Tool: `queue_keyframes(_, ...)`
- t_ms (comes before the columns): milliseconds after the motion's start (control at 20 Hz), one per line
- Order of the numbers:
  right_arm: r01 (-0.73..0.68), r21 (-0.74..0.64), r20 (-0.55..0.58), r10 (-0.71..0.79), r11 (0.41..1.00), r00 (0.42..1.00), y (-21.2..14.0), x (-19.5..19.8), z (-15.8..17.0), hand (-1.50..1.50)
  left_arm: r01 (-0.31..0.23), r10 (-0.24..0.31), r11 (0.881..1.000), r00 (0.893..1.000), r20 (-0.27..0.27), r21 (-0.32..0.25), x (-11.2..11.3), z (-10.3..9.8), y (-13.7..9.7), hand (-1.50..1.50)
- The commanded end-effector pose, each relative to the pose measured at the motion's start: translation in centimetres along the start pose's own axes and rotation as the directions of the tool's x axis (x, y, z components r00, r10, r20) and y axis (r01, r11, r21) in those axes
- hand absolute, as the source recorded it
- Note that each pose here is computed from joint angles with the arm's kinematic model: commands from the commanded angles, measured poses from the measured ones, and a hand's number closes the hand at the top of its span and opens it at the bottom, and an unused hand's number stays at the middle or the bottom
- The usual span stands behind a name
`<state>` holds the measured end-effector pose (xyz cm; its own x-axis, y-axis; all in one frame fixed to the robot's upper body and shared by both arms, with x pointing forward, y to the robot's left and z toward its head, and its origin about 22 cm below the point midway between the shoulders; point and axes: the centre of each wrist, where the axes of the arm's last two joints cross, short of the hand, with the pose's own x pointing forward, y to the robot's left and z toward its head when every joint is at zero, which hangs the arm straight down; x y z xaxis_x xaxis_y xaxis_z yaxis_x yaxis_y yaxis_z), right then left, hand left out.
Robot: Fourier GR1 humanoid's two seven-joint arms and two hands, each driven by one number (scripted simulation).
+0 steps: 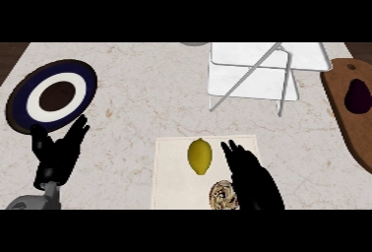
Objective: Pick the cupcake from the placemat and place it in the tiered shelf
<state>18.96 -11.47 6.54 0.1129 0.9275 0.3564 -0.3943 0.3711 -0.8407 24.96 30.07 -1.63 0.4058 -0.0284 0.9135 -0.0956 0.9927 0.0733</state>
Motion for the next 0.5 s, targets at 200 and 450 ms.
queue_keyframes(200, 0.037, -0.022, 0.020, -0.037, 0.999, 0.999, 1.2, -0.2, -1.0, -1.50, -0.016, 0.015, 1.000, 0.999, -0.029, -0.026, -1.0, 0.4, -1.5, 0.00)
queue_keyframes(450, 0.036, -0.016, 0.027, -0.035, 0.999, 0.999, 3.2, -0.3, -2.8, -1.50, -0.013, 0.011, 1.000, 0.998, -0.061, -0.028, -1.0, 0.1, -1.7, 0.00)
